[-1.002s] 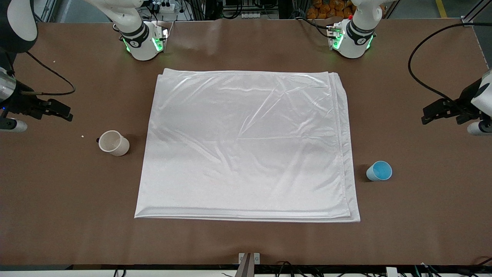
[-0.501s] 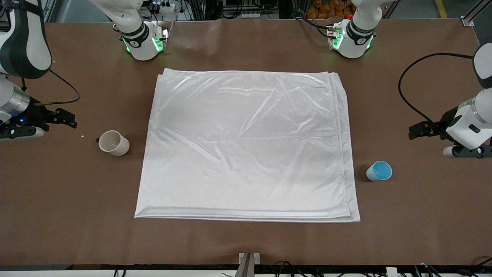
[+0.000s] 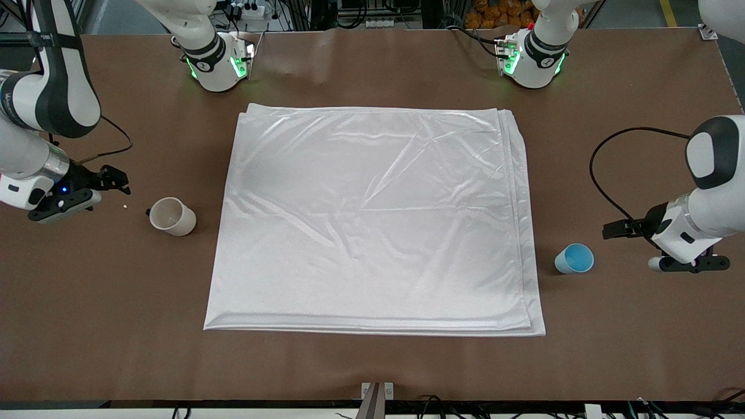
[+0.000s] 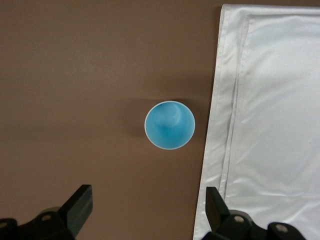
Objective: Place blue cup into white mug on cloth
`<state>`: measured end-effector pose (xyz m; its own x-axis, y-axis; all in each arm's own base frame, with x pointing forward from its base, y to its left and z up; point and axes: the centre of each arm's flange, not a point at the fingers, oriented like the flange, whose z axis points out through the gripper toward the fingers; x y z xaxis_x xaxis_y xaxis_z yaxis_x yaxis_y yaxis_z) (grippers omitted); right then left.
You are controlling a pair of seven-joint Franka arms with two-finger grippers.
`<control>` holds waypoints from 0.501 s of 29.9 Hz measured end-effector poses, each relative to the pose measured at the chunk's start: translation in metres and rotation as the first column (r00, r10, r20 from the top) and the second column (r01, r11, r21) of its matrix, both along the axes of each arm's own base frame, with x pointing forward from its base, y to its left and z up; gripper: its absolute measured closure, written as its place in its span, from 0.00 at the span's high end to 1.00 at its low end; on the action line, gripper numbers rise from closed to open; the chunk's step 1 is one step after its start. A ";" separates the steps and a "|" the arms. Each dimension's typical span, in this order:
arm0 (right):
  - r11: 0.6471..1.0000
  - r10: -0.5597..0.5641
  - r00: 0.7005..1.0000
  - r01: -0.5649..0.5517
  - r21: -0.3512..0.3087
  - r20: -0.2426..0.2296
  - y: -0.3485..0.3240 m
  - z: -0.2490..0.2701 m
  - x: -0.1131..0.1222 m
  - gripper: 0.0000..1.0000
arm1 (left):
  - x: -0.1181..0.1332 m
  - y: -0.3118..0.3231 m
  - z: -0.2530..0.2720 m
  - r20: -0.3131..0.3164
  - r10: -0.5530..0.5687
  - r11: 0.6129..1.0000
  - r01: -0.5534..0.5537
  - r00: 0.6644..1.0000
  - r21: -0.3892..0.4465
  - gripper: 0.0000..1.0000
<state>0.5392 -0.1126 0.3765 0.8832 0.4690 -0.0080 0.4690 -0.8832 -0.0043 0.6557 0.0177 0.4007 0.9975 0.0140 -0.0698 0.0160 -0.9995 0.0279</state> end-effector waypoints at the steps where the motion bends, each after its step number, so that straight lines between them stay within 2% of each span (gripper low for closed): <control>1: 1.000 0.021 1.000 -0.021 0.001 0.000 0.000 -0.003 0.001 1.00 | 0.000 -0.001 -0.006 0.004 -0.001 1.000 0.001 1.000 -0.001 1.00; 8: 0.984 0.180 0.984 -0.180 0.008 -0.006 -0.002 -0.027 0.006 1.00 | -0.005 -0.004 -0.032 0.026 -0.005 1.000 0.005 1.000 -0.005 1.00; 15: 0.926 0.378 0.926 -0.378 0.002 0.004 -0.010 -0.058 0.012 1.00 | -0.007 -0.004 -0.052 0.036 -0.008 1.000 0.008 0.999 -0.004 1.00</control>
